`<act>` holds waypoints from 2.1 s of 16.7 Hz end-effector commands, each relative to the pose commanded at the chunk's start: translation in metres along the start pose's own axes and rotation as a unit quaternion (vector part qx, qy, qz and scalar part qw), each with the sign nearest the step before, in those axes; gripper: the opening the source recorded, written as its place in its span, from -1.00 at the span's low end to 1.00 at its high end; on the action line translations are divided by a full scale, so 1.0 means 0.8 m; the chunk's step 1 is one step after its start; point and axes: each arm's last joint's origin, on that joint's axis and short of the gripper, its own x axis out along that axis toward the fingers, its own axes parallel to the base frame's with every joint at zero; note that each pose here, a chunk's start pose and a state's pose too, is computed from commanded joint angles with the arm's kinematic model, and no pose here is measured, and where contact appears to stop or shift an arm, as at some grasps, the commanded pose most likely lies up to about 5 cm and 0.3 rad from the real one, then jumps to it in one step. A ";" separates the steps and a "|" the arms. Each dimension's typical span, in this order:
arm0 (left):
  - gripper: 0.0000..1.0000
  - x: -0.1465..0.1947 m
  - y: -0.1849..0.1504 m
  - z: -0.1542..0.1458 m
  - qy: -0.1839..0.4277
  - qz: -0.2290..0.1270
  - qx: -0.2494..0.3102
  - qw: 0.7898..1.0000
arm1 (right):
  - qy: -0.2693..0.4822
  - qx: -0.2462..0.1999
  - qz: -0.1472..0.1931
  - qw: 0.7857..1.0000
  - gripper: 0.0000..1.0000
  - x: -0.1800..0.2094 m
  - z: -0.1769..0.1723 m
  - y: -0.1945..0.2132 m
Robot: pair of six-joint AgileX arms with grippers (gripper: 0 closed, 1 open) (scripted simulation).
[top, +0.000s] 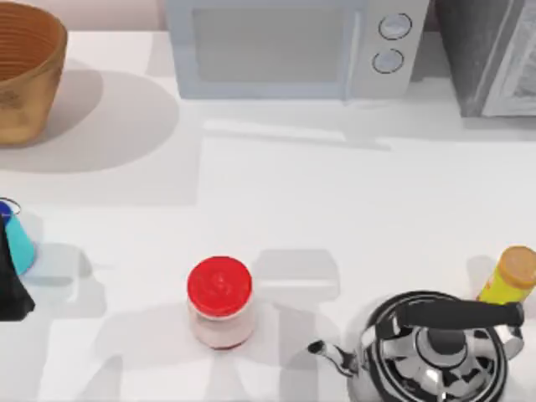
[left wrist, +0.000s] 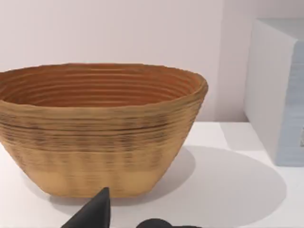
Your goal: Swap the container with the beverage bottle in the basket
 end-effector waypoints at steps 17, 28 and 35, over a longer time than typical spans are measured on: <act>1.00 0.103 0.021 0.170 0.240 0.018 0.005 0.971 | 0.000 0.000 0.000 1.000 1.00 0.000 0.000 0.000; 1.00 0.381 0.092 0.170 0.479 0.001 0.001 0.878 | 0.000 0.000 0.000 1.000 1.00 0.000 0.000 0.000; 1.00 0.483 0.130 0.065 0.572 -0.018 -0.011 0.820 | 0.000 0.000 0.000 1.000 1.00 0.000 0.000 0.000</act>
